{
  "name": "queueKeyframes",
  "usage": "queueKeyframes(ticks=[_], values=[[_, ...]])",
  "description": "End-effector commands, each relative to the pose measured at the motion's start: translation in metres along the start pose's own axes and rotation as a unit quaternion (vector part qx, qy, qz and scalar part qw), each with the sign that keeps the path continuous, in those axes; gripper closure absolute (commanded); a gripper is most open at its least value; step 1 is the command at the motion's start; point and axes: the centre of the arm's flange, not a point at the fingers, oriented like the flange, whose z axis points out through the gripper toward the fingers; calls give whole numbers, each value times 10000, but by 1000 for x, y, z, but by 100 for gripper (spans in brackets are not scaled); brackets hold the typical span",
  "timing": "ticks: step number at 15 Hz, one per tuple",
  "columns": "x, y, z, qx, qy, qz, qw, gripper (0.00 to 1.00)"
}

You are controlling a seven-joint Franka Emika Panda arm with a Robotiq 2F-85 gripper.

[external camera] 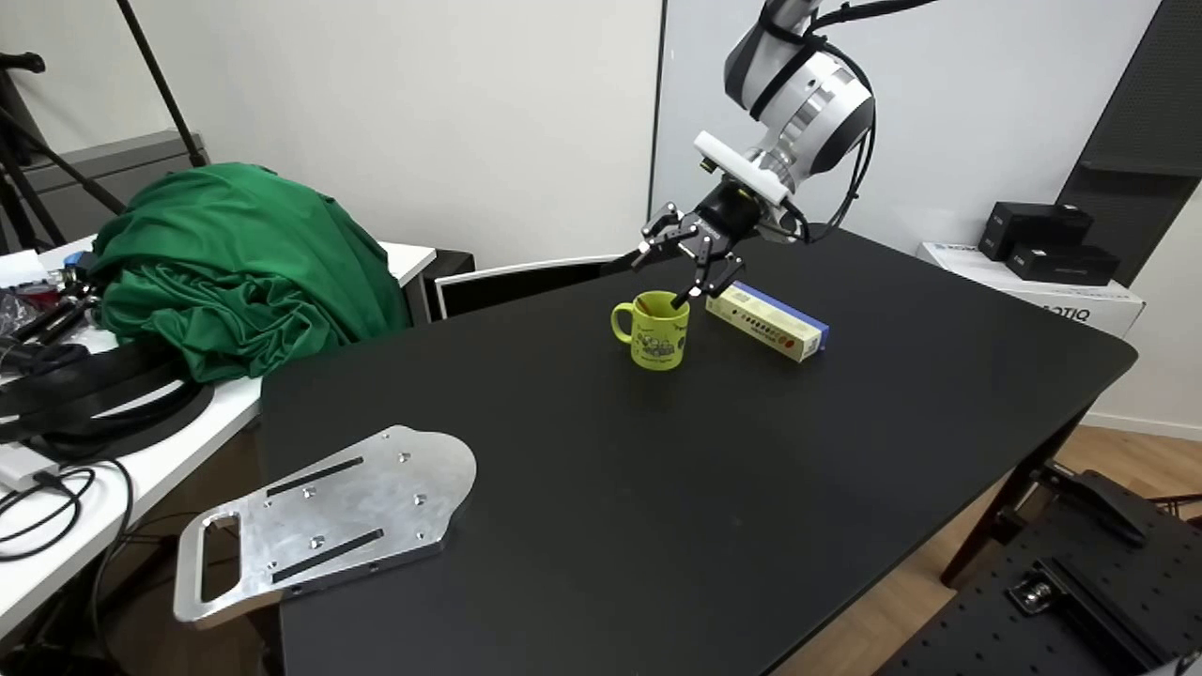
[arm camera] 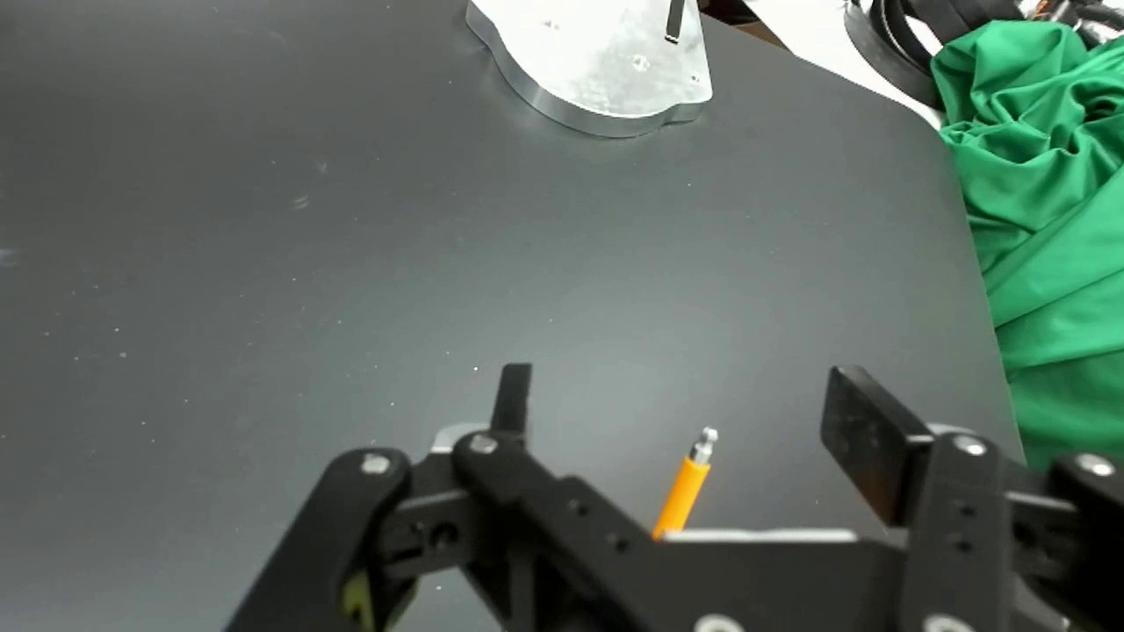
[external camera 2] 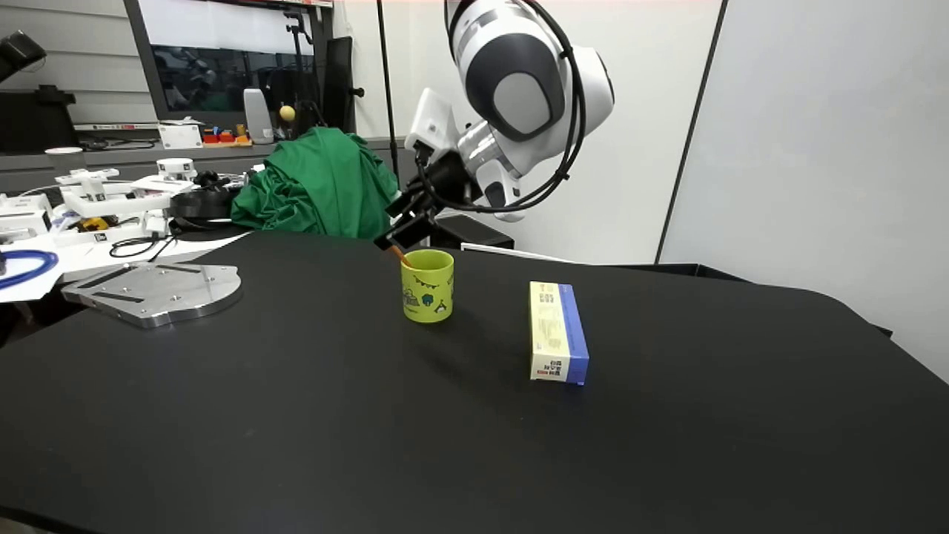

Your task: Put the wrench inside the yellow mug

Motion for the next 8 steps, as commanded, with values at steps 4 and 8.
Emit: queueKeyframes(ticks=[4, 8], values=[[-8, -6, 5, -25, -34, -142, 9999, 0], [-9, -7, 4, -19, -31, -160, 9999, 0]])
